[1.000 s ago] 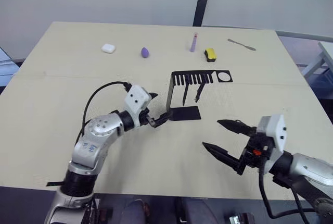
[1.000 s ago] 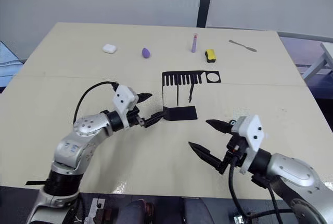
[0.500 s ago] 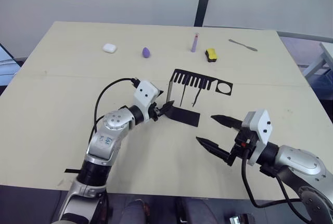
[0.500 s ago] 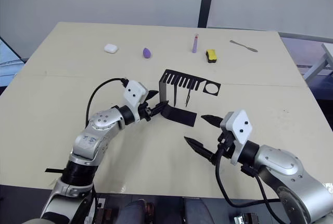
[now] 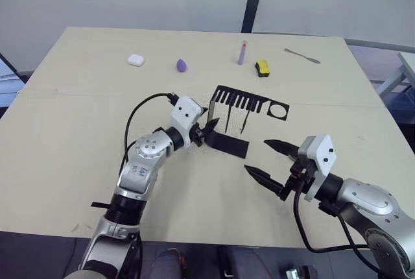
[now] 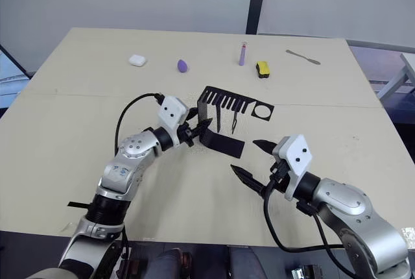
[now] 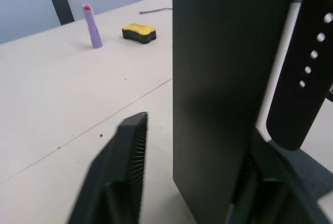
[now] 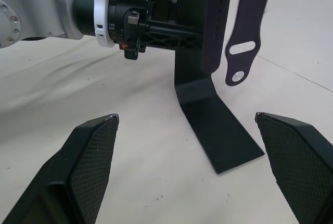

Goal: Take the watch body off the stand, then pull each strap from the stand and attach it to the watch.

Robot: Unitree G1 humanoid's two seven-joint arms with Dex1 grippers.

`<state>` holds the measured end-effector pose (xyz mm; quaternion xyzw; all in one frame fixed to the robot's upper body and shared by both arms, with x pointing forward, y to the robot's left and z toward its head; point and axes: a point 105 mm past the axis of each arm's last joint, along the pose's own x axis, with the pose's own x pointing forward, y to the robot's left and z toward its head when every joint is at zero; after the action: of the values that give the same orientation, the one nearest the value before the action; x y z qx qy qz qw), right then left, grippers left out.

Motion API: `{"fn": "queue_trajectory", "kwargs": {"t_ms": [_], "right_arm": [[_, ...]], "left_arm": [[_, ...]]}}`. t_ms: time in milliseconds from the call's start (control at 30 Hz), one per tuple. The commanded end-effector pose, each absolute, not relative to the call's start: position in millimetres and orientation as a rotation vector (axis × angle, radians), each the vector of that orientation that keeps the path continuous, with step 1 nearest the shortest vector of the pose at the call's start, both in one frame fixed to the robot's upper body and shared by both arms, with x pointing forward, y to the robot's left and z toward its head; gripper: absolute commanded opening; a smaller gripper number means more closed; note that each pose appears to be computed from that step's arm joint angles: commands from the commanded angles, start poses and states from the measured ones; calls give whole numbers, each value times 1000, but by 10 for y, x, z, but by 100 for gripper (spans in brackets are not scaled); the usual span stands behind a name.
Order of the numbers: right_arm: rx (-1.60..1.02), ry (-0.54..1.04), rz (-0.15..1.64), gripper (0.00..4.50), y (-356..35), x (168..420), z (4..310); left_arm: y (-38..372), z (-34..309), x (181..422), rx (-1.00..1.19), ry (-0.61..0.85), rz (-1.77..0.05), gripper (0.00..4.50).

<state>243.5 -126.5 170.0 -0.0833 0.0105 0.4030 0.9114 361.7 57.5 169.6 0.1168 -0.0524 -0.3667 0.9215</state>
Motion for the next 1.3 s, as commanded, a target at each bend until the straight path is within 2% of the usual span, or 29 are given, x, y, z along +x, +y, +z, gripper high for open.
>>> {"fn": "queue_trajectory", "kwargs": {"t_ms": [33,67,267,467,733,867,1300], "right_arm": [[-176,-28,811,450,-1254,2423,1789],[-175,-29,806,450,-1255,2423,1786],[-172,-38,780,450,-1252,2414,1776],[-159,-63,716,450,-1225,2416,1791],[-138,-134,512,450,-1167,2509,1867],[-54,-163,420,450,-1096,2616,1942],[3,-179,392,450,-700,2751,2010]], "left_arm": [[482,1806,3610,272,-177,-763,40],[480,1802,3621,279,-182,-757,7],[525,1809,3657,293,-195,-721,7],[599,1873,3681,245,-201,-609,7],[617,1798,3641,227,-186,-497,7],[532,1774,3598,213,-182,-499,7],[437,1757,3574,211,-176,-507,7]]}}
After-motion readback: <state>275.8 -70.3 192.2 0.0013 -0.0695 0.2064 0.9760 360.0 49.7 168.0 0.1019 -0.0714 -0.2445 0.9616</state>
